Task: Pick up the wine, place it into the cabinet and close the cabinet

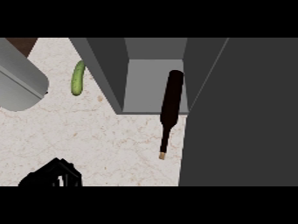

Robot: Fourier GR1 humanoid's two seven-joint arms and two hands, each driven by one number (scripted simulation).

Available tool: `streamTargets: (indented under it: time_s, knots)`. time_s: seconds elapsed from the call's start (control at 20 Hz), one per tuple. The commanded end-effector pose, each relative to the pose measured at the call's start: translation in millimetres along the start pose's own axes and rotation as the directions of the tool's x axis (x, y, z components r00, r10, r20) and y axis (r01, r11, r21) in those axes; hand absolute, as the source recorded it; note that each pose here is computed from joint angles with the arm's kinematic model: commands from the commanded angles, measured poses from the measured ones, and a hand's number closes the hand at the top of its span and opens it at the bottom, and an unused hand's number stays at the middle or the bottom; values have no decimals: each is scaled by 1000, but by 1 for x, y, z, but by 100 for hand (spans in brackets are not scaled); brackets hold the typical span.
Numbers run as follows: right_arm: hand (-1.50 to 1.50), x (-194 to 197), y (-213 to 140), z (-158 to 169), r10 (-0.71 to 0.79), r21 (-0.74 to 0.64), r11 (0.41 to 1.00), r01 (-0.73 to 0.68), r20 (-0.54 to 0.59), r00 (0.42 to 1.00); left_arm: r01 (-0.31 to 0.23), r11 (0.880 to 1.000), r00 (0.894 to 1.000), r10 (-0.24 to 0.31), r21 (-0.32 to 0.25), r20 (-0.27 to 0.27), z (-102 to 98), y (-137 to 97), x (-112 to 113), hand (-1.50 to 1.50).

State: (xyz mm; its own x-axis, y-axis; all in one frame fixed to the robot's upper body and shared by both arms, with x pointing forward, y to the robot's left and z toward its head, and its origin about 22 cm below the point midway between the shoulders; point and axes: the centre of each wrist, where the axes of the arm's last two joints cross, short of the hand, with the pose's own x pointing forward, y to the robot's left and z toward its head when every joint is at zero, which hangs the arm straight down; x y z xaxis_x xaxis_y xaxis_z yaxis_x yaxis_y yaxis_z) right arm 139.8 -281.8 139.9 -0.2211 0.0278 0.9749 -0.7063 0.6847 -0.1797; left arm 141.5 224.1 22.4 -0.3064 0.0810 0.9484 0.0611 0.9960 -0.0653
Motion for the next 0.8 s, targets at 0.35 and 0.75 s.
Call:
streamTargets:
  time_s: [0.35,0.75]
  knots:
    - [150,32,67,-38,23,283,957,-66,153,988,22,999,1000,-23,48,22,-2,65,21,150]
    - [150,37,102,-72,-24,357,933,-48,195,981,19,999,1000,-20,45,19,2,106,36,150]
